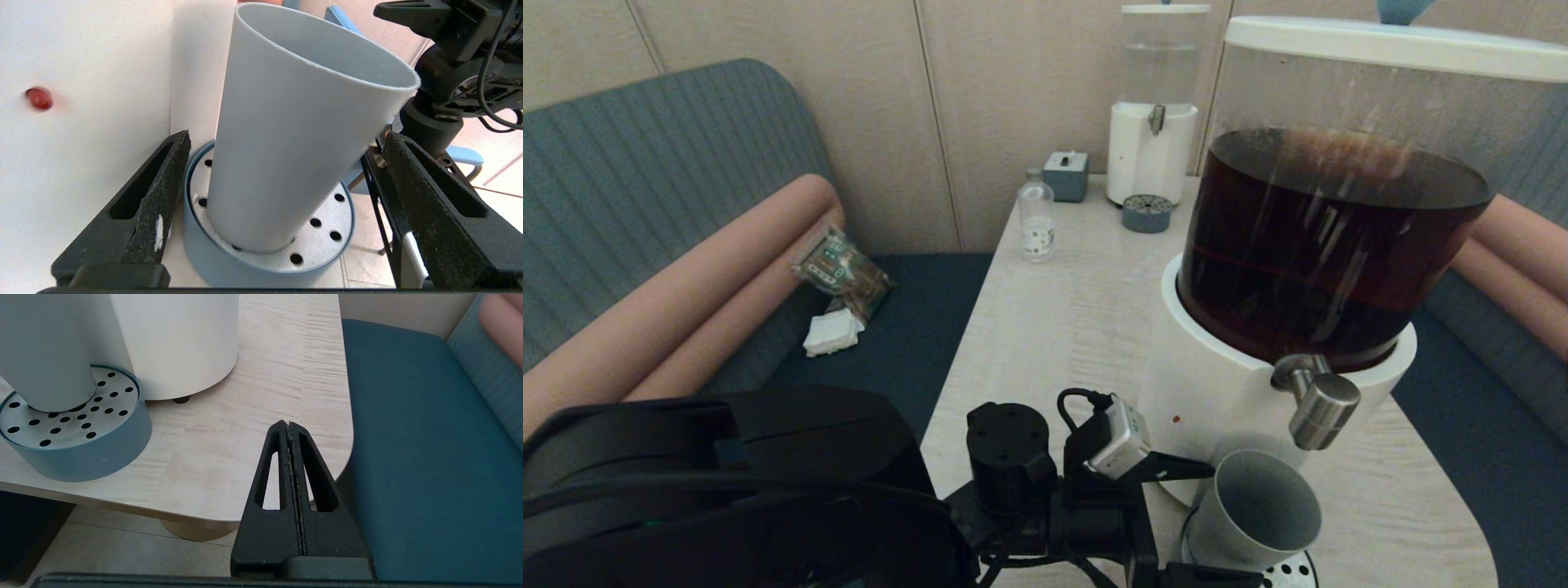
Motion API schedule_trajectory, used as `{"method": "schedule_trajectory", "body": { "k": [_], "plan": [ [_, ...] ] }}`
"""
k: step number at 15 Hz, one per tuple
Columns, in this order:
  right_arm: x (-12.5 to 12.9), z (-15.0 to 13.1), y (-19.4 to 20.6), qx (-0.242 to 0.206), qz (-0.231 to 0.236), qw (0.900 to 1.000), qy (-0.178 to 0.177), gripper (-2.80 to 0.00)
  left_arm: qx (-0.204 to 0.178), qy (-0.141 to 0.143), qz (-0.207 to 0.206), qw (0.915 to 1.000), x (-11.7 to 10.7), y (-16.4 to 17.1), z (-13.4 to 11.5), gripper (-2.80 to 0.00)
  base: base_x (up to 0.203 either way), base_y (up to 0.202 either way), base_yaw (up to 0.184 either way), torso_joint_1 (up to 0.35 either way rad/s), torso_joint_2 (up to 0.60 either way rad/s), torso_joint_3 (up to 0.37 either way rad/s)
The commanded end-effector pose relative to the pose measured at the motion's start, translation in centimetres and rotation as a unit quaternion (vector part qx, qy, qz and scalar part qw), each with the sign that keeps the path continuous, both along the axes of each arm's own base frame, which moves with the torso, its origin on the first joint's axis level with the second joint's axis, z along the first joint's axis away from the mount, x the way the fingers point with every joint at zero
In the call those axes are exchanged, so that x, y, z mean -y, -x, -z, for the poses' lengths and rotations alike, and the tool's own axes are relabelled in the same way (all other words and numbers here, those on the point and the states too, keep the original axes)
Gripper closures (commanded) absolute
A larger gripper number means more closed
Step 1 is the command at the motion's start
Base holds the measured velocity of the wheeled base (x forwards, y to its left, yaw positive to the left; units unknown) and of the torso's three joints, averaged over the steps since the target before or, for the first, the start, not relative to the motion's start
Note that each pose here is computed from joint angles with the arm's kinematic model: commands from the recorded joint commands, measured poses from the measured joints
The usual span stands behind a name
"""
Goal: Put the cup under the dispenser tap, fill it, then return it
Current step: Place it under the water dispenser
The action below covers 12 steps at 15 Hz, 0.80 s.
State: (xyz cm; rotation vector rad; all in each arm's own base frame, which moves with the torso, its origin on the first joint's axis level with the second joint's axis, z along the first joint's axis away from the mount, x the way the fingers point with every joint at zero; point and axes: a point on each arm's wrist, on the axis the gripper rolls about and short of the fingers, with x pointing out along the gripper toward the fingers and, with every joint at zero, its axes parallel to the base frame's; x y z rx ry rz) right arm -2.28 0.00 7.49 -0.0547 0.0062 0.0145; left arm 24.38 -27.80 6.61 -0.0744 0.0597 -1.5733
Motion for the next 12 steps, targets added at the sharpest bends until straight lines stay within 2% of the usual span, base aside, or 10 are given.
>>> {"method": "schedule_trajectory", "body": {
  "k": [1,4,12],
  "plan": [
    [0.0,0.3,0.0,-0.001,-0.001,1.0,0.0,0.0,0.0,0.0,0.004,1.0,-0.7,0.7,-0.6,-2.8,0.0,0.0,0.0,0.0,0.0,0.0],
    [0.0,0.3,0.0,-0.001,0.0,1.0,0.0,0.0,-0.01,-0.012,0.004,0.9999,-1.8,1.6,-0.6,-2.8,0.0,0.0,0.0,0.0,0.0,0.0],
    [0.0,0.3,0.0,-0.001,0.0,1.0,0.0,0.0,-0.011,-0.017,-0.001,0.9998,-3.6,3.1,-1.7,-2.8,0.0,0.0,0.0,0.0,0.0,0.0]
  ]
}}
